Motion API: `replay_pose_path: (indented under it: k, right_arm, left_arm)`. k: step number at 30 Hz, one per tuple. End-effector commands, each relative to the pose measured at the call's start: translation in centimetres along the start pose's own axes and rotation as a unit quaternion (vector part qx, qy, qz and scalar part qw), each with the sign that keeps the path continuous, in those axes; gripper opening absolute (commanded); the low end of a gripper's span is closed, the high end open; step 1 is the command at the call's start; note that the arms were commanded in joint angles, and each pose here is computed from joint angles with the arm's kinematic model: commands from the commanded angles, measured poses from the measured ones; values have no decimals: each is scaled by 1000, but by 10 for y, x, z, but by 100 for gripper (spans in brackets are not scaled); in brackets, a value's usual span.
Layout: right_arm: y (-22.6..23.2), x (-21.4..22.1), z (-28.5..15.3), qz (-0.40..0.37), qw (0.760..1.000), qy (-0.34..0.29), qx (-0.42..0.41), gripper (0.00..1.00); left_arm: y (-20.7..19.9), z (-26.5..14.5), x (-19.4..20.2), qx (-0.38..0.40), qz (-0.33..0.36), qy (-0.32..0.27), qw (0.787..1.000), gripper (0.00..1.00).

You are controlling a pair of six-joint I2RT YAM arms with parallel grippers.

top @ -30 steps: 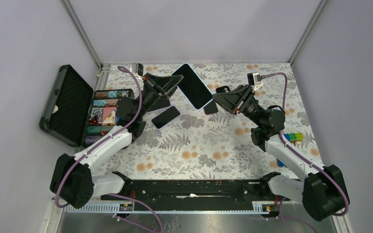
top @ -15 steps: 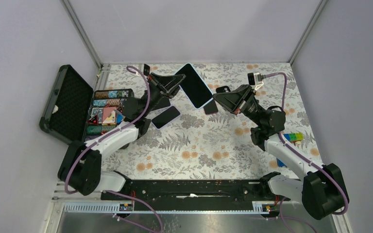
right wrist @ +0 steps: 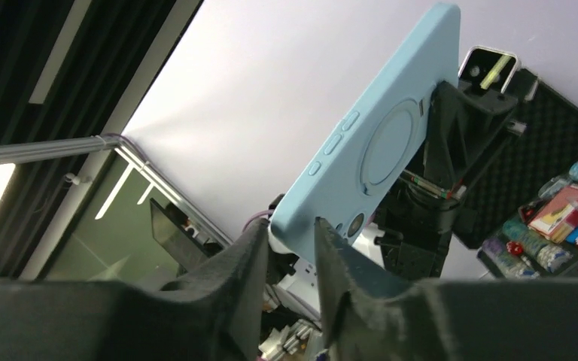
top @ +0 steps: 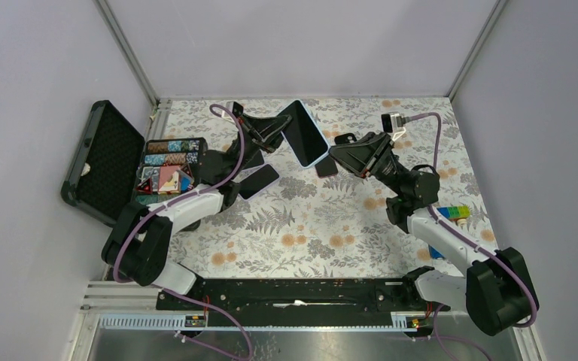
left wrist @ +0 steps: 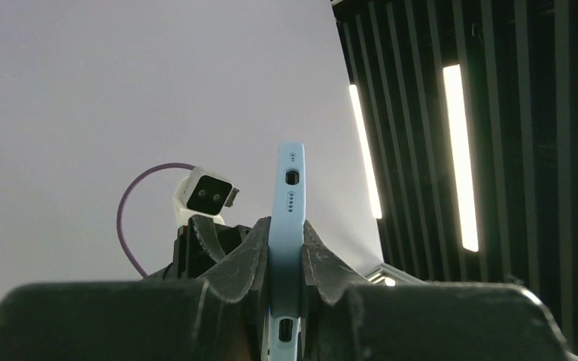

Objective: Take the phone out of the phone case
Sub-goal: Remove the phone case from the phone.

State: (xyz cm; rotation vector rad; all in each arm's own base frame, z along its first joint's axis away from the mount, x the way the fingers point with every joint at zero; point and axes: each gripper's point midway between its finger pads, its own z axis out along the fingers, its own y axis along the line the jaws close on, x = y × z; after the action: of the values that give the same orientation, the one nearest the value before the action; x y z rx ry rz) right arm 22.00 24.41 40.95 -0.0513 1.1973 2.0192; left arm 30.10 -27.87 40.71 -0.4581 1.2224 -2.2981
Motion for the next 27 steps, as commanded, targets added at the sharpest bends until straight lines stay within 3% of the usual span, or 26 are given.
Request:
replay_pose_path:
  k: [1,4,8,17,21,27]
  right_arm:
    - [6,14,-3,-26,999,23,-12,51]
    - [13,15,-4,-48,998,23,-15,68]
    - [15,12,-4,-65,998,16,-4,68]
    - [-3,11,4,-39,999,29,19,42]
    - [-13,8,5,-26,999,21,32,18]
    - [10,5,11,-13,999,21,-27,3]
  left_arm:
    - [-53,-2,20,84,51,21,995,0]
    - [-47,-2,16,73,57,10,996,0]
    - [-42,-2,14,69,57,8,996,0]
    - [-38,-3,16,50,61,9,997,0]
    - [-39,-4,17,46,59,9,997,0]
    - [-23,-1,12,28,-3,13,1000,0]
